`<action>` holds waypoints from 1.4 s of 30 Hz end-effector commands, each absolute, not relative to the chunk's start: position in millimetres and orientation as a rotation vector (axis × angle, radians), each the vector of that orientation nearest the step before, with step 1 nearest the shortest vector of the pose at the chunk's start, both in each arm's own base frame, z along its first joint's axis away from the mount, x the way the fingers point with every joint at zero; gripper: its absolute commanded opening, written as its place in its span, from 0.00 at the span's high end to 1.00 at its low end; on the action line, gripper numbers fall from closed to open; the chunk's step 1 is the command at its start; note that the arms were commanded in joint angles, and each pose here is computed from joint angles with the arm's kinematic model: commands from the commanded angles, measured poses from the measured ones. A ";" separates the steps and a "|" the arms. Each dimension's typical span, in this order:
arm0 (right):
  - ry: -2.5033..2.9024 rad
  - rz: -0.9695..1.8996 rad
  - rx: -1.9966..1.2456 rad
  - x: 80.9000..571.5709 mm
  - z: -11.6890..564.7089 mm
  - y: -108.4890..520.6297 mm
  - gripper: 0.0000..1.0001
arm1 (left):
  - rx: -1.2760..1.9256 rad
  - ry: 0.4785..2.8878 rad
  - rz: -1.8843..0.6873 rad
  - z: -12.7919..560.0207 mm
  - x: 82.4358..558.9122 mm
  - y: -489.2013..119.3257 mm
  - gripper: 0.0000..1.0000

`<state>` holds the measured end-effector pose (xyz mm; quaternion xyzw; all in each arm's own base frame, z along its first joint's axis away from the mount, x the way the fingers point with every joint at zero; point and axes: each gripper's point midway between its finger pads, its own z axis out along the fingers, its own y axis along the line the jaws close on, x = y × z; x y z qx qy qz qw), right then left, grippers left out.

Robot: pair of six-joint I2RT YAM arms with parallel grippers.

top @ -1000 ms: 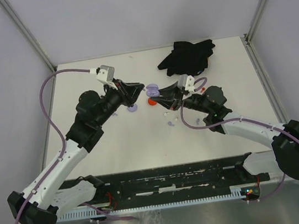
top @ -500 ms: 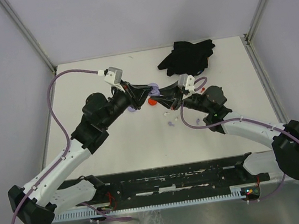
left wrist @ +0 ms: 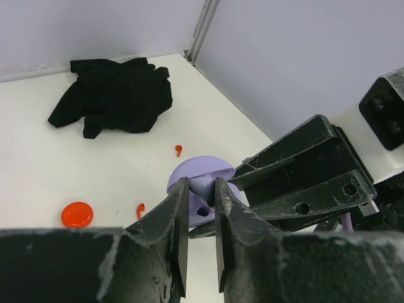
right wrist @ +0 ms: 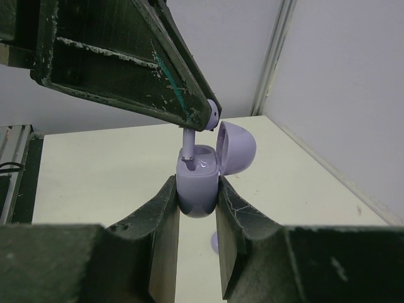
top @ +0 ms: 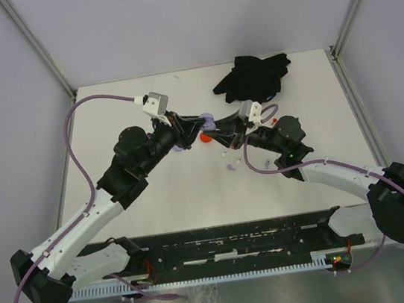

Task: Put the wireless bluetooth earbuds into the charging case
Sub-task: Place the earbud in the charging case.

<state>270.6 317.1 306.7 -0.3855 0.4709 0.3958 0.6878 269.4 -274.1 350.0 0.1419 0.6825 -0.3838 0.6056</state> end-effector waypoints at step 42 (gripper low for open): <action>1.003 0.850 -0.841 275.3 324.2 316.1 0.98 | 0.265 1.655 -0.804 361.5 275.8 -262.6 0.44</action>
